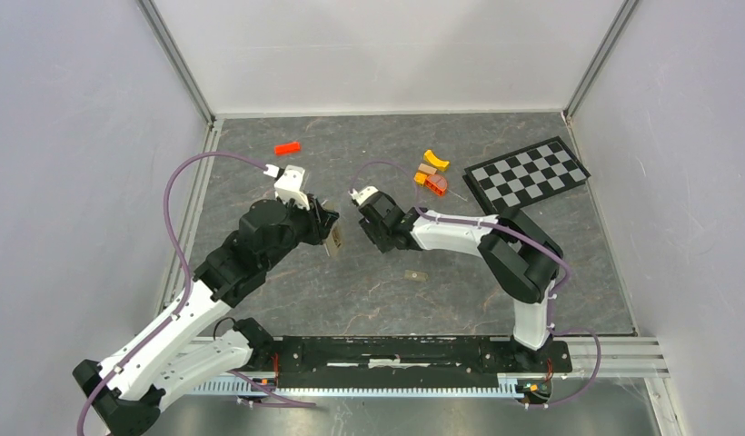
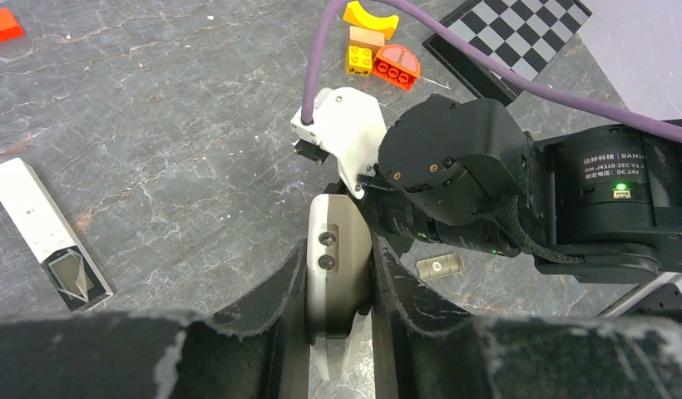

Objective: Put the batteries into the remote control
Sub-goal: Pick up the battery from the center of the board.

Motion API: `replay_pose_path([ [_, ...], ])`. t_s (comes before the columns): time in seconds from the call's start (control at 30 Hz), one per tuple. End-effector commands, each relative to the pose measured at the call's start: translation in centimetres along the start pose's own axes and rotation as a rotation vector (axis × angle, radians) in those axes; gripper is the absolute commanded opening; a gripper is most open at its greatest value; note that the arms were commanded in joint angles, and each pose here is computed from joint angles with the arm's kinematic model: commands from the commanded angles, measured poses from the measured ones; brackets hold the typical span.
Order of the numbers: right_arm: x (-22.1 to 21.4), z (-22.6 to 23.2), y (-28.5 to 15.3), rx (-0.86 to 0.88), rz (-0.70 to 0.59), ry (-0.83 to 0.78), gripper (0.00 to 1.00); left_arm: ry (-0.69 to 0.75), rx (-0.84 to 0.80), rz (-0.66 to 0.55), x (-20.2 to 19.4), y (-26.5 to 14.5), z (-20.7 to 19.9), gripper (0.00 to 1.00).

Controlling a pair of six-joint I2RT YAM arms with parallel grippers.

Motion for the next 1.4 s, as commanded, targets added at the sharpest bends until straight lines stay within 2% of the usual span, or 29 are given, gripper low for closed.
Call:
replay_pose_path([
  [0.0, 0.7, -0.5, 0.1, -0.017, 0.01, 0.064, 0.41, 0.01, -0.023, -0.032, 0.6, -0.2, -0.2, 0.02],
  [0.2, -0.5, -1.2, 0.7, -0.006, 0.063, 0.088, 0.35, 0.007, -0.038, -0.025, 0.2, -0.1, -0.3, 0.02],
  [0.33, -1.1, -1.6, 1.0, 0.018, 0.093, 0.113, 0.22, 0.002, -0.046, -0.023, 0.1, -0.1, -0.4, 0.02],
  [0.57, -2.1, -1.9, 1.8, 0.043, 0.152, 0.137, 0.24, -0.006, -0.073, -0.002, -0.2, 0.1, -0.9, 0.02],
  [0.7, -1.8, -2.5, 1.6, 0.001, 0.126, 0.141, 0.11, -0.024, -0.07, 0.025, -0.8, 0.6, -0.9, 0.02],
  [0.8, -0.9, -2.8, 0.7, 0.001, 0.039, 0.16, 0.06, -0.058, -0.075, 0.067, -1.6, 1.5, -0.7, 0.02],
  [1.03, 1.2, -3.8, -3.1, 0.006, -0.205, 0.223, 0.03, -0.254, -0.186, 0.179, -3.4, 3.8, -0.8, 0.02],
  [1.27, 2.6, -3.7, -7.7, 0.112, -0.423, 0.285, 0.02, -0.393, -0.294, 0.303, -5.5, 6.4, -2.1, 0.02],
  [1.37, 3.0, -3.4, -9.7, 0.172, -0.491, 0.324, 0.02, -0.424, -0.321, 0.317, -5.7, 7.5, -2.5, 0.02],
])
Point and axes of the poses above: each gripper's point midway between its finger pads, its own y axis out along the fingers, its own z axis along the line the jaws close on, x = y × z, the point moved 4 cm from there along -y, back along the fingers, and after that the axes turned 3 degrees about y, right-handed, at the moved point
